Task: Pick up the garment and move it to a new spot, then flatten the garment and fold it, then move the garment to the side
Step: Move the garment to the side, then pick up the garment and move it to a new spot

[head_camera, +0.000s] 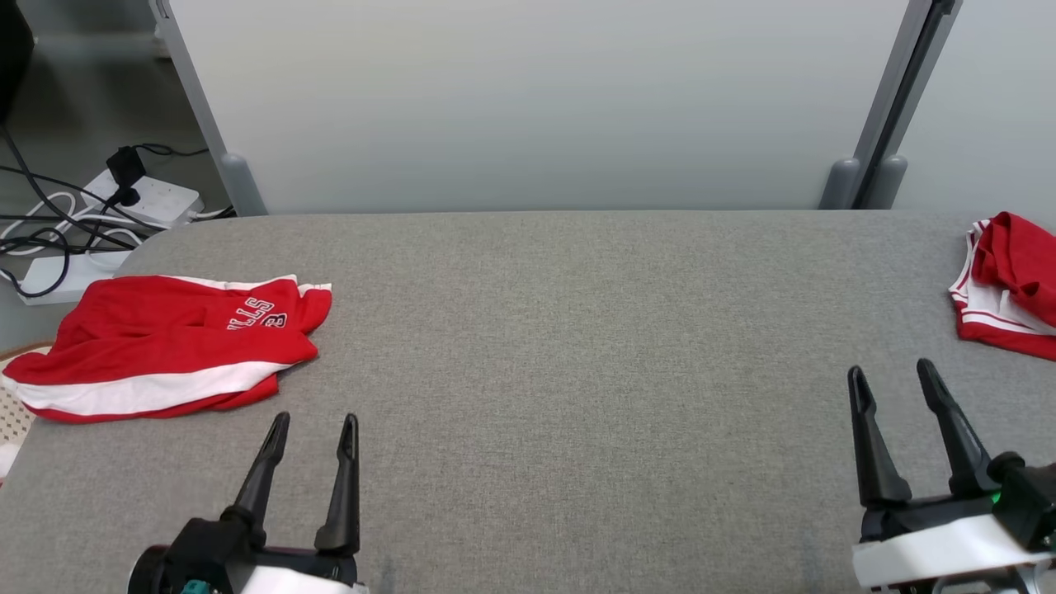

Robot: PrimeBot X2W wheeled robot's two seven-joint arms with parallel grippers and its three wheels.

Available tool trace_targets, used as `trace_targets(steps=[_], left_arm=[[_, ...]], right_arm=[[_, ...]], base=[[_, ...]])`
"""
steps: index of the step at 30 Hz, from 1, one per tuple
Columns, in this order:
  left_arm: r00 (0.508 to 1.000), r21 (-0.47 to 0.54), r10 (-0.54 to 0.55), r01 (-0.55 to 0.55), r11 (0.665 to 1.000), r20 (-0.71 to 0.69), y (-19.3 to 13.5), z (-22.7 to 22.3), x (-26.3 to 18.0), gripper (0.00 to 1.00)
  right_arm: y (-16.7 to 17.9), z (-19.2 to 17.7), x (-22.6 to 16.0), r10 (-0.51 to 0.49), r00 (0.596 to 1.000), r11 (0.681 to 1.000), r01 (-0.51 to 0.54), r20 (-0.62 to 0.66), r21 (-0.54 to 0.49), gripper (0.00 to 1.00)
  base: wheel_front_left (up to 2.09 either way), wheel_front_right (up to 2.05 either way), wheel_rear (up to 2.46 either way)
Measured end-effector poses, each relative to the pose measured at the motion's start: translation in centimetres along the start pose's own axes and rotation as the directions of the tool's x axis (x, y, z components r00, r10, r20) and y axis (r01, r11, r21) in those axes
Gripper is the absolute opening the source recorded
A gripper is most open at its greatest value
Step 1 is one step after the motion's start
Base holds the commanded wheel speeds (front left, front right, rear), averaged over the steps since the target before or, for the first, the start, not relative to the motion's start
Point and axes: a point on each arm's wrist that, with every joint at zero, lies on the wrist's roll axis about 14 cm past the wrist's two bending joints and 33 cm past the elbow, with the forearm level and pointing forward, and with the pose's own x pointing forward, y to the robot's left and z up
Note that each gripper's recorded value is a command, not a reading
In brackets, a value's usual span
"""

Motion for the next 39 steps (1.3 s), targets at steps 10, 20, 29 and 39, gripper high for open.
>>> trace_targets(steps=[10, 20, 29, 39], left_arm=[[1.000, 0.042, -0.003, 0.004, 0.999, -0.025, 0.4, -0.7, -0.7, 1.00], [1.000, 0.046, 0.005, -0.003, 0.999, -0.027, 0.8, -0.8, -1.0, 1.00], [0.999, 0.047, 0.026, -0.025, 0.999, -0.029, 1.3, -0.8, -1.4, 1.00], [0.991, 0.062, 0.137, -0.137, 0.989, 0.003, 4.3, 0.4, -3.2, 1.00]], right_arm=[[-0.4, -0.6, -2.0, -0.028, 0.999, 0.999, 0.029, -0.026, 0.018, 1.00], [-0.2, -0.4, -1.9, -0.021, 1.000, 0.999, 0.022, -0.019, 0.025, 1.00], [0.9, -1.4, -1.8, 0.011, 0.999, 0.999, -0.010, -0.048, 0.039, 1.00], [5.0, -2.4, 0.1, 0.147, 0.987, 0.987, -0.142, -0.064, 0.073, 1.00]], base=[[0.00, 0.00, 0.00], [0.00, 0.00, 0.00], [0.00, 0.00, 0.00], [0.00, 0.00, 0.00]])
